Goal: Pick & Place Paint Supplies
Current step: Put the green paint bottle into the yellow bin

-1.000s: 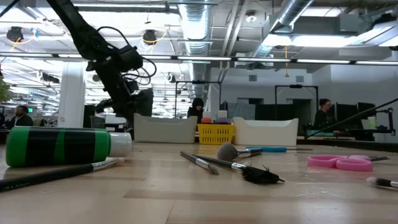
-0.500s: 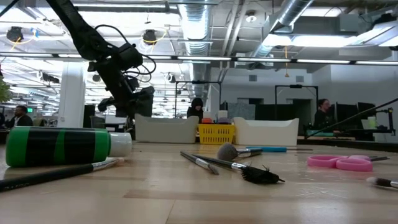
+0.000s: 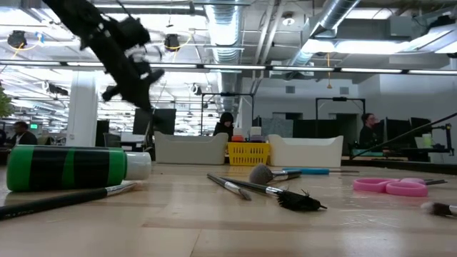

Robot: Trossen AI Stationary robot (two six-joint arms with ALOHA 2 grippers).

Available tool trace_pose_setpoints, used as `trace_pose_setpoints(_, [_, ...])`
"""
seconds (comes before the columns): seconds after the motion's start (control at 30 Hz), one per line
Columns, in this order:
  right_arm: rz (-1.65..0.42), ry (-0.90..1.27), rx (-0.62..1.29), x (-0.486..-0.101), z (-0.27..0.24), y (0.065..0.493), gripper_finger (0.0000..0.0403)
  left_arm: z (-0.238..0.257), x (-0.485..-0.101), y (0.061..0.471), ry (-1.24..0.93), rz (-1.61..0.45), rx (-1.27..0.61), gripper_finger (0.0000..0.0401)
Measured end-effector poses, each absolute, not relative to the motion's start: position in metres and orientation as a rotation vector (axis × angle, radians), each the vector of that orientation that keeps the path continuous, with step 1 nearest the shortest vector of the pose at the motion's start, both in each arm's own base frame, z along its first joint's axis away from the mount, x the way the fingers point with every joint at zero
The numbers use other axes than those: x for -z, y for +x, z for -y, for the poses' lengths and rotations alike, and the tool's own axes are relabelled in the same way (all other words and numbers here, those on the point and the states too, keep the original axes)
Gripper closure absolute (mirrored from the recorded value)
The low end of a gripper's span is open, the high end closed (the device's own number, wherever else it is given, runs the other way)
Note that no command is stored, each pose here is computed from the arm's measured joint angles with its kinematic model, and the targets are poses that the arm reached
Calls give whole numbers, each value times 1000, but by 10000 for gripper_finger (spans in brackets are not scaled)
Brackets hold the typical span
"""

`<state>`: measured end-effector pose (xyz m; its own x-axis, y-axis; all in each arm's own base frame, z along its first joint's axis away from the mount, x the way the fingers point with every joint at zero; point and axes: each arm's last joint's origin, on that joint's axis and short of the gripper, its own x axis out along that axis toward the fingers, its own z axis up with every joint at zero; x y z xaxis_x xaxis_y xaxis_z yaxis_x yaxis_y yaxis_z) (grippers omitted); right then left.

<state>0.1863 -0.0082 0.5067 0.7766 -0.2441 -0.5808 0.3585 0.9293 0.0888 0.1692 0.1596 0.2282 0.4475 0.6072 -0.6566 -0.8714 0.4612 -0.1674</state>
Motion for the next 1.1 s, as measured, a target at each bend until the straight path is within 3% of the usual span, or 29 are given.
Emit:
trace_pose_setpoints(0.23, [-598, 186, 336, -507, 9, 186, 120, -105, -270, 173, -520, -423, -361, 401])
trace_pose_setpoints(0.4, [-598, 163, 345, -507, 9, 186, 120, -58, -281, 184, -552, -412, -157, 391])
trace_pose_setpoints(0.87, [-588, 138, 334, -508, 9, 187, 120, 56, -261, 257, -581, -726, 140, 274])
trace_pose_setpoints(1.1, [-599, 137, 331, -507, 9, 187, 120, 75, -239, 291, -495, -932, 34, 230])
